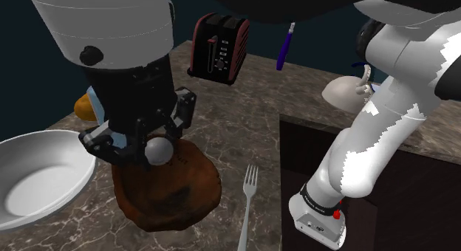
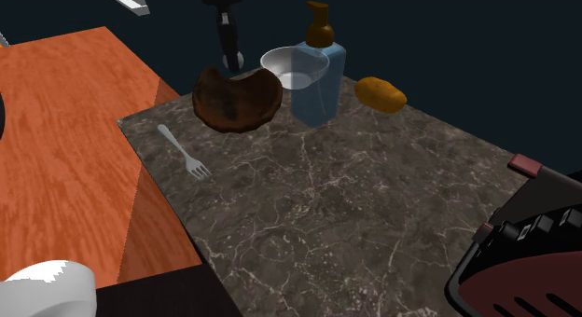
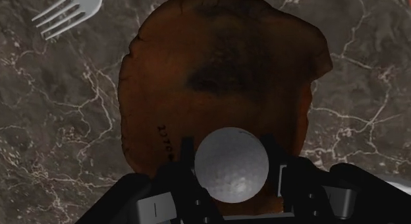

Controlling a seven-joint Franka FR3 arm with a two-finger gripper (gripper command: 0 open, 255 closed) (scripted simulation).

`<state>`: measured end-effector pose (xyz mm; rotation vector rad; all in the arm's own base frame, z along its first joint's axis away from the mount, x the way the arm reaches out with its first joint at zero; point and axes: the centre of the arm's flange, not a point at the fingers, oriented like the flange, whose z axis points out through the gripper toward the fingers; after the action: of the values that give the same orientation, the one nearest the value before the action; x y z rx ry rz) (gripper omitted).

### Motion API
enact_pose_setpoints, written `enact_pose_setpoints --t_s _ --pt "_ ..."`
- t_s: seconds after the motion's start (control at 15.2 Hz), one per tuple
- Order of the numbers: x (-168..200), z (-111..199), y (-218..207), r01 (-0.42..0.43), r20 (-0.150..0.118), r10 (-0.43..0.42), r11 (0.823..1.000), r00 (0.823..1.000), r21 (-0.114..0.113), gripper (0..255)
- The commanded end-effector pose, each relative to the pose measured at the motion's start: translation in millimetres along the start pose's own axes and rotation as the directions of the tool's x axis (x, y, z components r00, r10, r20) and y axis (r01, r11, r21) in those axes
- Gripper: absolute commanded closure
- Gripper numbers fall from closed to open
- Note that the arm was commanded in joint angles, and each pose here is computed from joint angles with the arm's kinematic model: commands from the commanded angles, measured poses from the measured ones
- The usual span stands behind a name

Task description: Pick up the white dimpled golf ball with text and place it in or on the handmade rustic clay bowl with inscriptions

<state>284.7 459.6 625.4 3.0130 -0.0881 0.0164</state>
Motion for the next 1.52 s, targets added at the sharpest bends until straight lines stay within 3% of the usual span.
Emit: enact_pose_setpoints --t_s 0.0,0.26,0.73,0.79,1.12,1.39,1.45 --pt "0.6 11.2 -1.3 0.000 0.000 0.000 1.000 1.000 0.001 255" --pt "0.3 31.5 -3.9 0.000 0.000 0.000 1.000 1.000 0.001 255" --pt "0.3 31.5 -3.9 0.000 0.000 0.000 1.000 1.000 0.001 255" --pt "0.3 31.5 -3.9 0.000 0.000 0.000 1.000 1.000 0.001 0" --pt "0.3 31.5 -3.9 0.000 0.000 0.000 1.000 1.000 0.001 0" --pt "0.3 -18.4 -3.9 0.000 0.000 0.000 1.000 1.000 0.001 0" --pt "0.3 -18.4 -3.9 0.000 0.000 0.000 1.000 1.000 0.001 0"
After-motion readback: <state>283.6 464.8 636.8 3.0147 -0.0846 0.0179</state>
